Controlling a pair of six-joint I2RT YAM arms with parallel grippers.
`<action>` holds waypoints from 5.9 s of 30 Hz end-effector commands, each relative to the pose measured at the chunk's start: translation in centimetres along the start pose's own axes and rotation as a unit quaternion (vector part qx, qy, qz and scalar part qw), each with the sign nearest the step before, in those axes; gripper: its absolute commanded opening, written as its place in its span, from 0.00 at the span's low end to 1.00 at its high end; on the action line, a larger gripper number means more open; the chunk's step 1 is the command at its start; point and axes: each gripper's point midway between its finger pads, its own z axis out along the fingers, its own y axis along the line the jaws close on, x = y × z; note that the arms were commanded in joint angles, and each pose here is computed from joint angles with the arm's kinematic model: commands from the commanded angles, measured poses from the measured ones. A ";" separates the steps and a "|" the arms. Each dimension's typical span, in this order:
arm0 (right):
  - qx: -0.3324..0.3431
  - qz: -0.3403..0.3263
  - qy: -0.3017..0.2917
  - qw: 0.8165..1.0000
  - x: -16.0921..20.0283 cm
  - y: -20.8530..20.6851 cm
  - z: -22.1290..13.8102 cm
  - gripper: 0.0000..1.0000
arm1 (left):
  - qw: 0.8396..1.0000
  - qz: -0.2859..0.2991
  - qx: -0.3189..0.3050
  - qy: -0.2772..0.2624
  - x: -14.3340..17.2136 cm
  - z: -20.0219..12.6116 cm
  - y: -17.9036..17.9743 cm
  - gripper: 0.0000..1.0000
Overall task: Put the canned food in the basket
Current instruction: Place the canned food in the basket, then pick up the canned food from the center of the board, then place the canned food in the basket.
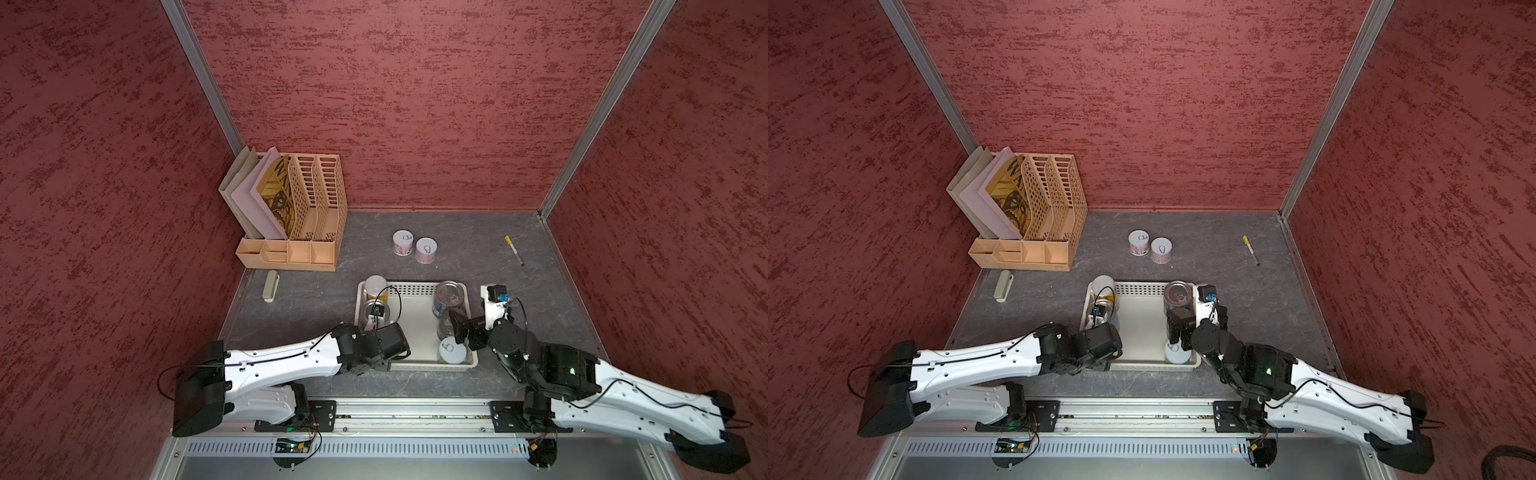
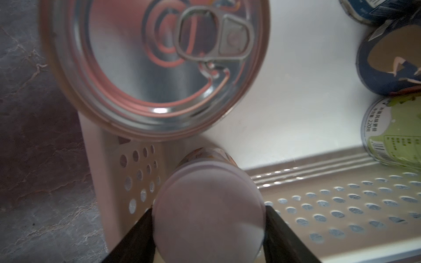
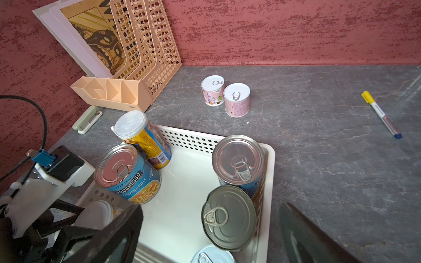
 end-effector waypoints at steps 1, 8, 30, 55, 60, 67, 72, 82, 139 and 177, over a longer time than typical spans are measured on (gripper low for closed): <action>-0.003 0.003 -0.006 1.000 -0.3 0.1 0.1 0.98 | 1.000 -0.011 -0.023 -0.008 0.1 0.2 1.1 0.11; -0.003 -0.001 -0.002 1.000 -0.1 0.4 0.3 0.98 | 0.999 -0.015 -0.043 -0.010 0.4 0.6 2.0 0.28; -0.012 -0.006 -0.005 1.000 -0.7 1.3 0.7 0.98 | 1.000 -0.007 -0.029 -0.007 -0.3 -0.9 2.1 1.00; 0.040 0.114 -0.038 0.992 -15.2 1.8 14.7 0.98 | 0.911 -0.249 0.114 -0.309 -23.0 -11.5 11.2 1.00; 0.102 0.076 -0.004 0.992 -13.8 -2.1 20.5 0.98 | 0.917 -0.245 0.064 -0.309 -21.7 -9.1 13.7 1.00; 0.111 0.050 0.090 0.988 -10.4 -4.2 26.0 0.98 | 0.917 -0.242 0.041 -0.315 -21.6 -9.4 14.7 1.00; 0.116 0.034 0.171 0.978 -6.9 -4.5 29.6 0.98 | 0.916 -0.241 0.045 -0.319 -21.6 -9.9 14.7 1.00; 0.182 0.007 0.257 0.949 -2.2 -7.9 33.3 0.98 | 0.917 -0.238 0.056 -0.316 -21.7 -10.0 14.3 1.00; 0.131 0.023 0.268 0.954 -1.7 -9.0 35.0 0.60 | 0.923 -0.247 0.080 -0.286 -21.9 -8.2 14.0 1.00; 0.011 -0.075 0.152 0.986 -6.4 7.5 15.5 0.54 | 0.921 -0.259 0.099 -0.275 -21.8 -7.8 14.0 1.00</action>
